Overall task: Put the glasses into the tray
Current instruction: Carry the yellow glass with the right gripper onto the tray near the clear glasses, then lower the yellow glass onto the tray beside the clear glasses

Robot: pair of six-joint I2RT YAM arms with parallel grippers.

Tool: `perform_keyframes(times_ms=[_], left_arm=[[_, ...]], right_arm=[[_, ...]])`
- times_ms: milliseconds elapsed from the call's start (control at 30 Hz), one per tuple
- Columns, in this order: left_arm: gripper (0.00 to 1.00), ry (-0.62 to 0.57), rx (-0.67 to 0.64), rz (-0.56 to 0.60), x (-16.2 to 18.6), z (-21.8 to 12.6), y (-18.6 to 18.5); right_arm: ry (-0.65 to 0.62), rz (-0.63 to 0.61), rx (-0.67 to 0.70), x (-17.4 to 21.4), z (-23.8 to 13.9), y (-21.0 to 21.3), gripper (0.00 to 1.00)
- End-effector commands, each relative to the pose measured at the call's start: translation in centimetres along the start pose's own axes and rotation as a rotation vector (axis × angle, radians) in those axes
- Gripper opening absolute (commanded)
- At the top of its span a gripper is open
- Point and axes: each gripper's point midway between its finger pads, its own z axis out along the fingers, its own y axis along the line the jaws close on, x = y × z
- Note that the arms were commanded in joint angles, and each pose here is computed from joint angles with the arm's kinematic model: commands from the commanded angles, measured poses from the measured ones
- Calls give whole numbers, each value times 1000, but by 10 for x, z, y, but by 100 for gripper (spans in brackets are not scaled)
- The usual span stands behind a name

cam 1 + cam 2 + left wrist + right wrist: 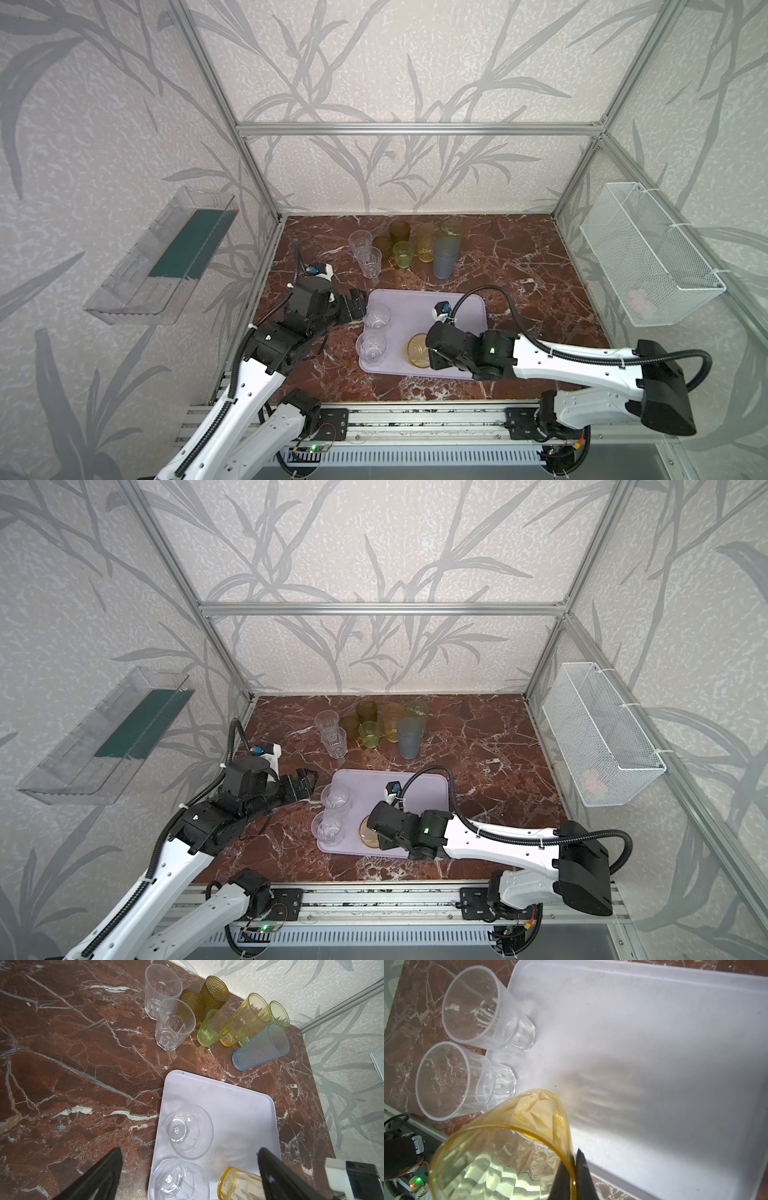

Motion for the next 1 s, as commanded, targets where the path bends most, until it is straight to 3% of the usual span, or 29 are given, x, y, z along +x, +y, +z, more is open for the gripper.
perform_keyframes(times_ms=[0,967], left_arm=[[99,-9,-24,-4,1,-2,7],[99,-22,-40,38,8,-14,17]], right_arm=[[-25,14,4,-5,0,8,0],[70,-27,91,2,34,30,0]])
